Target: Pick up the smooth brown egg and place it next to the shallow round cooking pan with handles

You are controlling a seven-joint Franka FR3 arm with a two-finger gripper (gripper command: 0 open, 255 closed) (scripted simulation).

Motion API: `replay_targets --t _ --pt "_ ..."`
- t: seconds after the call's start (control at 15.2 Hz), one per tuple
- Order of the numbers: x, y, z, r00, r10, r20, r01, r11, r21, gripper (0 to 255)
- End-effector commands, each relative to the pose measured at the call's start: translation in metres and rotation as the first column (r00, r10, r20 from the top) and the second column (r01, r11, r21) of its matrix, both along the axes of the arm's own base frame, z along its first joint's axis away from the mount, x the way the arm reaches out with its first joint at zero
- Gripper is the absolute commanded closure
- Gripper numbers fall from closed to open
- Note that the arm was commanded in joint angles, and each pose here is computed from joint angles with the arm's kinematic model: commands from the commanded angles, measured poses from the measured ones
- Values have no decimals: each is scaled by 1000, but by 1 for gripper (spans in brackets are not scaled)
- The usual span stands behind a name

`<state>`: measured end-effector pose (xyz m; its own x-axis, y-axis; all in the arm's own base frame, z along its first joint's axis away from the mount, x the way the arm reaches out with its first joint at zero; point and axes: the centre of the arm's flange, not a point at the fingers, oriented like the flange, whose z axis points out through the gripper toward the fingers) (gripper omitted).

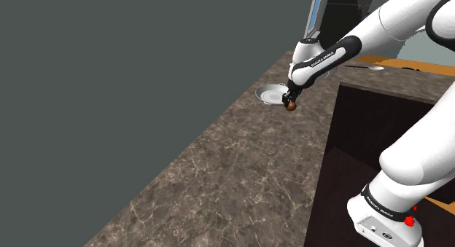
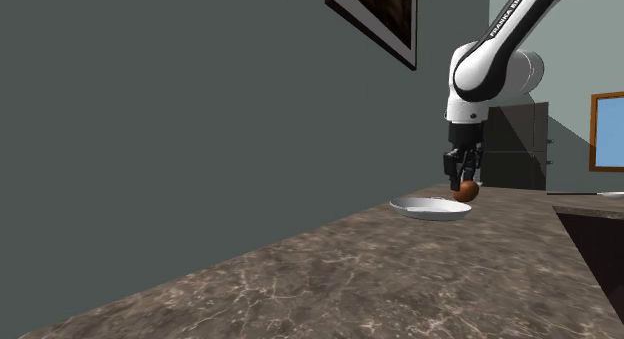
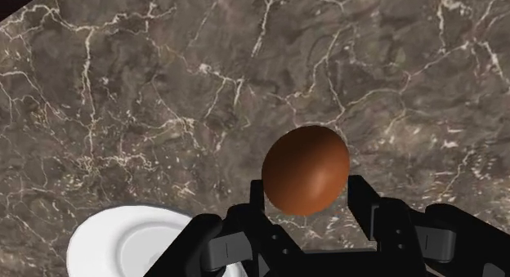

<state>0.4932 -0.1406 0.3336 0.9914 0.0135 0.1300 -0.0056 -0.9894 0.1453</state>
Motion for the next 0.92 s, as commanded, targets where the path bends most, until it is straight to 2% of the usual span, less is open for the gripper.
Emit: replay_targets --t 0.0,0.86 --pt "2 -12 -3 1000 2 0 -2 1000 -1 255" --pt "2 -12 -72 1000 2 0 -2 1000 -1 255"
